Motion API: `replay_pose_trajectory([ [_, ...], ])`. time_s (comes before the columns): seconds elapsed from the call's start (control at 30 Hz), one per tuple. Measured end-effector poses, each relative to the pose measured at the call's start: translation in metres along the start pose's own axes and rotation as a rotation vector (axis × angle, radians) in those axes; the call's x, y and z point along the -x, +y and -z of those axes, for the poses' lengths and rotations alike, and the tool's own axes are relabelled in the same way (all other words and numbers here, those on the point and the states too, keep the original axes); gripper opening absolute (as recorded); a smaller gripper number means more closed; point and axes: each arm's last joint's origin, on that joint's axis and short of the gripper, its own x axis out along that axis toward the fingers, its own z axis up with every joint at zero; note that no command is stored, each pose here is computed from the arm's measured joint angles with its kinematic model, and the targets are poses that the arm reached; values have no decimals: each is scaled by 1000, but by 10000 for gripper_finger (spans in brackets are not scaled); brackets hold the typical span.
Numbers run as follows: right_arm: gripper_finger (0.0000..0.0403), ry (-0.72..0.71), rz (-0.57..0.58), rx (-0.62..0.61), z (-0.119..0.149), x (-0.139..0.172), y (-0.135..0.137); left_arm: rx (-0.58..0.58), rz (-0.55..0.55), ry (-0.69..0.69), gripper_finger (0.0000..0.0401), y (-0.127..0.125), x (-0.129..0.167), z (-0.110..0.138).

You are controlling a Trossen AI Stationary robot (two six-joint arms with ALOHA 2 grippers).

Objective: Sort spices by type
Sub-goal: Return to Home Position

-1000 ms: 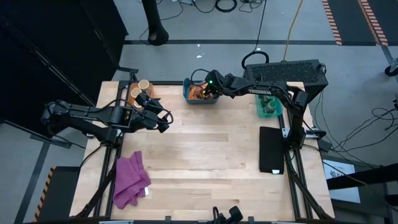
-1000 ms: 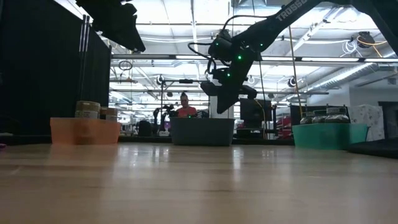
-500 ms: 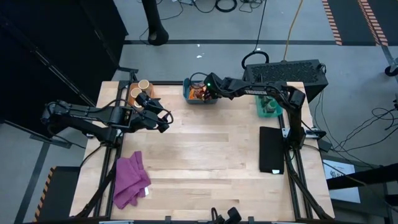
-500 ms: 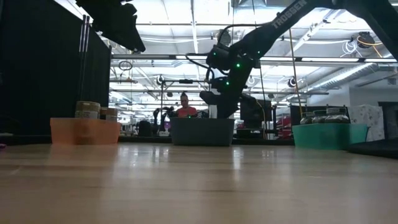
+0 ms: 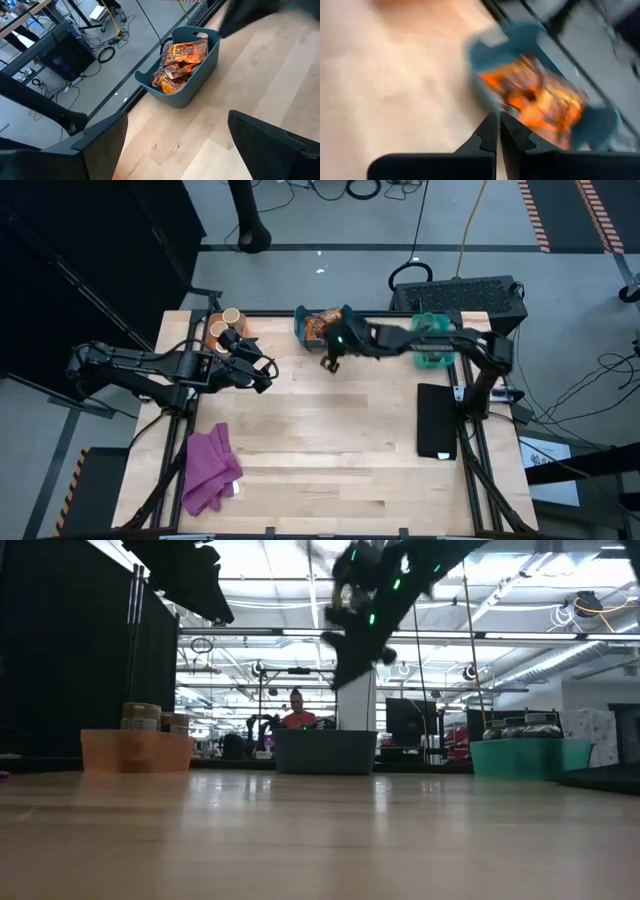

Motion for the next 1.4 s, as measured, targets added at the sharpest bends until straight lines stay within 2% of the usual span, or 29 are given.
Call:
replay_pose_trajectory([
  [0.13, 0, -147, -94, 93, 9, 38, 29, 29, 11, 3, 349, 0, 0, 0],
  [0.27, 0, -303, -189, 155, 32, 75, 49, 99, 23, 7, 349, -1, 0, 0],
  [0.47, 0, -526, -315, 219, 79, 117, 63, 163, 156, 38, 349, -6, 0, 1],
  [0.53, 0, -608, -346, 220, 91, 129, 61, 166, 194, -28, 349, -13, -1, 0],
  [0.6, 0, -686, -394, 235, 103, 139, 57, 143, 252, -153, 349, -24, -3, 0],
  [0.73, 0, -814, -432, 240, 120, 155, 41, 91, 522, -458, 349, -37, 4, -3],
  [0.8, 0, -850, -425, 244, 129, 162, 32, 77, 585, -549, 349, -31, 11, 0],
  [0.93, 0, -928, -413, 234, 143, 176, 14, 130, 562, -618, 349, -4, 23, 9],
  [1.17, 0, -1041, -418, 216, 165, 197, -11, 181, 593, -724, 349, 37, 54, 27],
  [1.4, 0, -1078, -419, 203, 178, 217, -31, 229, 615, -813, 349, 76, 84, 48],
])
